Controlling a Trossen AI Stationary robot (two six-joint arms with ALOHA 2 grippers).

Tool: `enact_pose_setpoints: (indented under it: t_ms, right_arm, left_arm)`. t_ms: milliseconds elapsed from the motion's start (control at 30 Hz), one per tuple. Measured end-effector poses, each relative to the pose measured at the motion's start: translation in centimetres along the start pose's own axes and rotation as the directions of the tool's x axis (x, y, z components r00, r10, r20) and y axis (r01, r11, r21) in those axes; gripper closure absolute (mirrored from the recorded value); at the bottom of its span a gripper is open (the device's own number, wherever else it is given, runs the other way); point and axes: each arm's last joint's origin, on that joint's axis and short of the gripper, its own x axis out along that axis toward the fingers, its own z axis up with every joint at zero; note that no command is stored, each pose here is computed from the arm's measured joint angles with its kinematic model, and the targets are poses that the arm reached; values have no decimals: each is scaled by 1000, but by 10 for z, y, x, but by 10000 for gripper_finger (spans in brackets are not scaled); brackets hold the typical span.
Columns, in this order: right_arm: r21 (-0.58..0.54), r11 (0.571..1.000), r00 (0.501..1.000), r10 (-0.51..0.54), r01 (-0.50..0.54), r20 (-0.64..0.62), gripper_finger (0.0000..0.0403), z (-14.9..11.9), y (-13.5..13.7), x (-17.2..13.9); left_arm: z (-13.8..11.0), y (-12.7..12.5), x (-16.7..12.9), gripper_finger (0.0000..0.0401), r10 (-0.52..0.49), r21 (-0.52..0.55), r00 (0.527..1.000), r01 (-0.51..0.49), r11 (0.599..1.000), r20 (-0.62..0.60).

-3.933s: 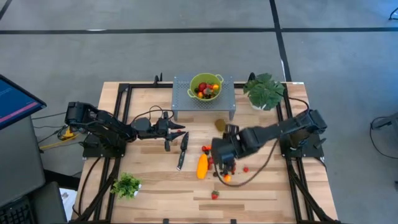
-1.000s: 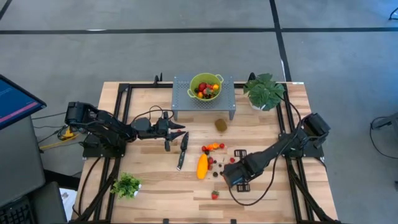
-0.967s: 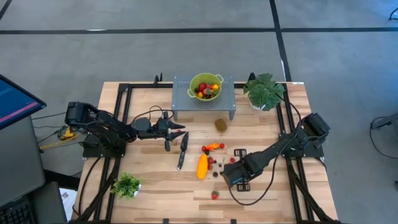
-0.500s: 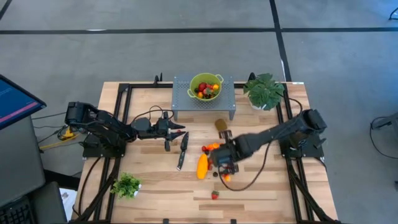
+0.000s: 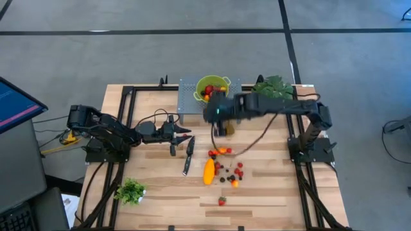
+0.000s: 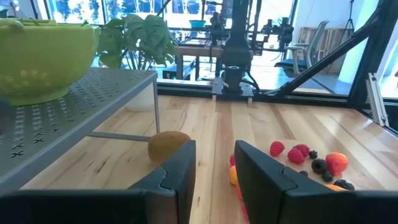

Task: Pick & Place Fruit
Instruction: Put the red cherry into the green strainer bowl on the shelf

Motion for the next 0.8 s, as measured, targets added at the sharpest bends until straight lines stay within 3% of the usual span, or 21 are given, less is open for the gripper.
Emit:
enact_pose_setpoints:
  t_ms: [267,467,667,800]
  right_arm:
    - [185,983,993,-39,19,109,403,-14,-74,13]
    - [263,964,998,-33,20,47,403,-36,-103,43]
    - [330,944,1000,-24,17,19,403,-51,-121,51]
    - [356,934,999,-28,19,22,403,-52,-122,50]
  left_arm:
    - [0,0,0,295,2,0,1000,-2,1000,1]
    - [1,0,0,295,1,-8,1000,-1,1000,7]
    - [24,-1,4,295,-3,-251,978,56,966,207]
    - [32,-1,3,295,-5,-267,968,74,961,250]
